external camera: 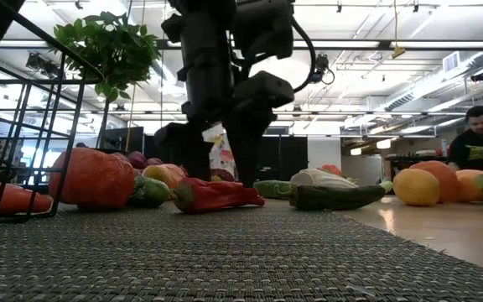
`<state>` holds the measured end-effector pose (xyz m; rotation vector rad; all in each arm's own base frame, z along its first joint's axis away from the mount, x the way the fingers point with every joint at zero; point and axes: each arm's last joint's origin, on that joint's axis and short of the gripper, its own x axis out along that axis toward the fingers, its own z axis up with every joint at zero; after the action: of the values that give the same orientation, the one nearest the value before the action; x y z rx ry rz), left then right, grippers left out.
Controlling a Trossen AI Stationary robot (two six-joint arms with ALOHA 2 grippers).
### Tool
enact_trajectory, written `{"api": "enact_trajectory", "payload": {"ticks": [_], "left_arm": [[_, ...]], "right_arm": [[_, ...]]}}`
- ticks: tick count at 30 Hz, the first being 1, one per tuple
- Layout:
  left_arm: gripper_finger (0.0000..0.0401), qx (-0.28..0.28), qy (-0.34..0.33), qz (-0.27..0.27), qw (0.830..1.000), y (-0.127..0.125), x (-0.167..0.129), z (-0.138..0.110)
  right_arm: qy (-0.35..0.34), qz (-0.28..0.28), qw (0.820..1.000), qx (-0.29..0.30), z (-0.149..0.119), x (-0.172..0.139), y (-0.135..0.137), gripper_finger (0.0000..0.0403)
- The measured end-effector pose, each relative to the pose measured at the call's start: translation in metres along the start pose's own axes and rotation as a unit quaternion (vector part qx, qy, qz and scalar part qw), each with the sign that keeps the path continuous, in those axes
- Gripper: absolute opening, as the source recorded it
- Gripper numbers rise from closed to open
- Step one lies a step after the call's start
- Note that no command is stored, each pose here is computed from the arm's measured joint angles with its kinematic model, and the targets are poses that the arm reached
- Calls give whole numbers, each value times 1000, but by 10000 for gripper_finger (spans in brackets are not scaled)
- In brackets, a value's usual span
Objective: Build produce basket
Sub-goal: Put the red chili pepper into the wire basket
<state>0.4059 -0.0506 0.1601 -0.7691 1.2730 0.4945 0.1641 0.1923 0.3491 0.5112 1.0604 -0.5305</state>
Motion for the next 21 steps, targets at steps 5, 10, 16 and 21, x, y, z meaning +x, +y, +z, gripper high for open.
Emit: {"api": "enact_trajectory", "payload": {"ticks": [5,10,16,21], "left_arm": [[306,5,-3,1,1000,-3,12,-1],[256,21,7,6,1000,-6,14,-8],[145,27,45,-21,998,-11,9,-17],[87,46,37,-61,996,-18,-17,-21]], "right_arm": [[-15,-9,1000,23,-6,-3,-3,252],[-36,-13,998,57,-7,-4,-5,252],[-59,-12,996,59,-6,-2,-4,252],[-71,-34,995,55,-3,8,-6,252]]}}
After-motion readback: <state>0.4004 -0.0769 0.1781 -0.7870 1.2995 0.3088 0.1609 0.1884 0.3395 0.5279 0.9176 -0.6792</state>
